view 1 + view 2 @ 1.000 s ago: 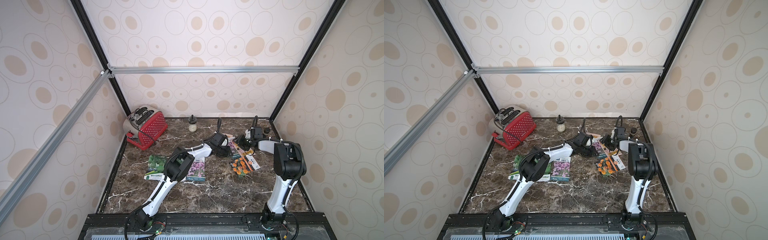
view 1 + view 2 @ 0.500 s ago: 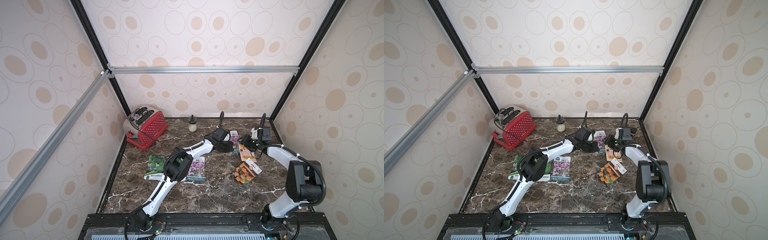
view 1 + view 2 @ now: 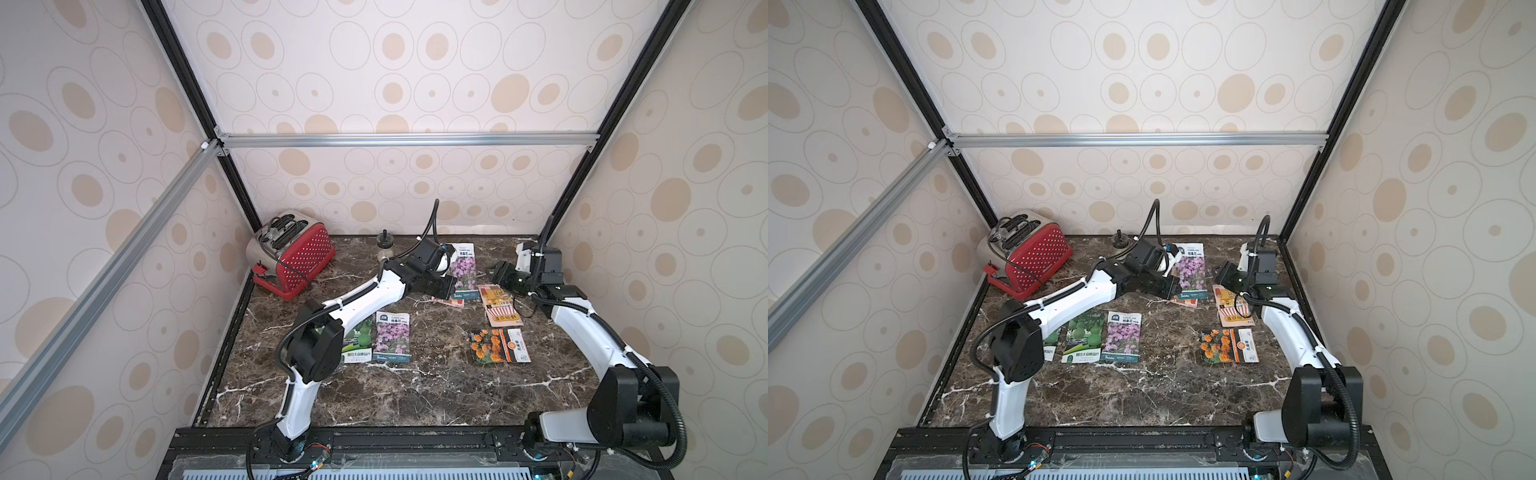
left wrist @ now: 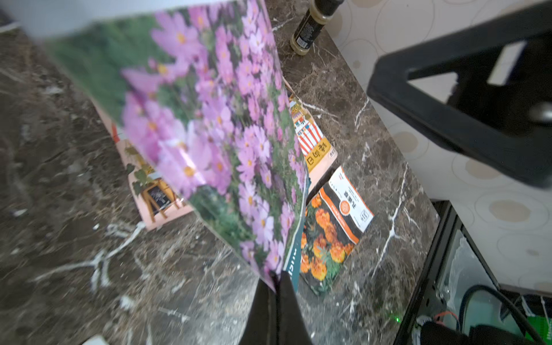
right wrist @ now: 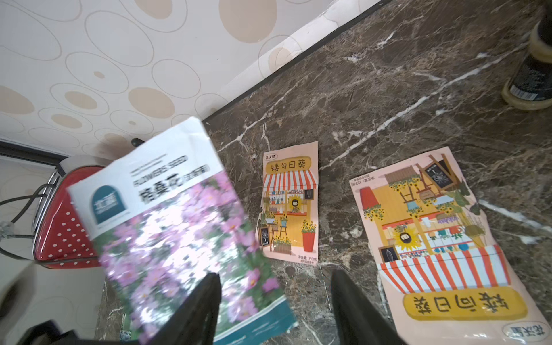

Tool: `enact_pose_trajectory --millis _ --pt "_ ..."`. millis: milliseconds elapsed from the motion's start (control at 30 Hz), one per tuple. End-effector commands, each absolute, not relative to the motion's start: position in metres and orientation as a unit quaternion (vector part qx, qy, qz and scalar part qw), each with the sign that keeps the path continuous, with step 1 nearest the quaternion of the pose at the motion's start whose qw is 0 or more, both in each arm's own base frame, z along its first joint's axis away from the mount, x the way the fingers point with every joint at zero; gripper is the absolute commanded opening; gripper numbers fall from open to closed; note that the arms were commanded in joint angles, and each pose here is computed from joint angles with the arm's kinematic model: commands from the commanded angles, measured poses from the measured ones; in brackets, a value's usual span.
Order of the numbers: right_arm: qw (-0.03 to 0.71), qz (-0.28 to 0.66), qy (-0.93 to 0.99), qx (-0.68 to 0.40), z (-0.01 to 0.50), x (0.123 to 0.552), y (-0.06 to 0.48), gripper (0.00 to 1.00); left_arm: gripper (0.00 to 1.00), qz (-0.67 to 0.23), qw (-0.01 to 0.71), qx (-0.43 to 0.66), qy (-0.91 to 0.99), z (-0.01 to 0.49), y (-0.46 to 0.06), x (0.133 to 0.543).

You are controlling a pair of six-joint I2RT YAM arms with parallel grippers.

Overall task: Arrange the seed packets in a row
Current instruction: Pick up the seed packet from the center of the board, then adjust the seed packet at the center of the board.

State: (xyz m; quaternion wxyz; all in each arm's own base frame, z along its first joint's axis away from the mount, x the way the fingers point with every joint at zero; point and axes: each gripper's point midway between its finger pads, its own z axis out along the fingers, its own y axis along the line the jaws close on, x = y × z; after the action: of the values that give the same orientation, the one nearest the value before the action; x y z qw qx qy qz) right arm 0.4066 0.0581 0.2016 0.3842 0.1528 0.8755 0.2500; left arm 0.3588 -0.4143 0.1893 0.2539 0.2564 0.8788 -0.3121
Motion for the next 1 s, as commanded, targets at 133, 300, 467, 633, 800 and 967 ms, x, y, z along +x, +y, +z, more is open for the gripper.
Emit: enact_pose_trajectory --millis 133,300,467,633,800,967 --pt "0.332 0.266 0.897 0.121 0.165 0.393 0.084 0.62 0.00 -0.261 0.228 0.222 0.911 0.184 -0.323 0.323" --pt "0.287 0.306 0.904 0.089 0.137 0.406 0.130 0.63 0.00 -0.251 0.215 0.194 0.924 0.177 -0.285 0.296" --pt "0.235 0.344 0.905 0.087 0.101 0.430 0.166 0.64 0.00 -0.258 0.194 0.188 0.928 0.164 -0.276 0.279" --pt "0.212 0.350 0.907 0.102 0.070 0.454 0.179 0.64 0.00 -0.270 0.181 0.189 0.927 0.150 -0.279 0.274" --pt "0.192 0.324 0.918 0.121 0.039 0.456 0.171 0.64 0.00 -0.287 0.168 0.187 0.925 0.134 -0.289 0.273" --pt "0.188 0.292 0.925 0.153 0.028 0.443 0.144 0.65 0.00 -0.293 0.154 0.198 0.923 0.123 -0.309 0.270"
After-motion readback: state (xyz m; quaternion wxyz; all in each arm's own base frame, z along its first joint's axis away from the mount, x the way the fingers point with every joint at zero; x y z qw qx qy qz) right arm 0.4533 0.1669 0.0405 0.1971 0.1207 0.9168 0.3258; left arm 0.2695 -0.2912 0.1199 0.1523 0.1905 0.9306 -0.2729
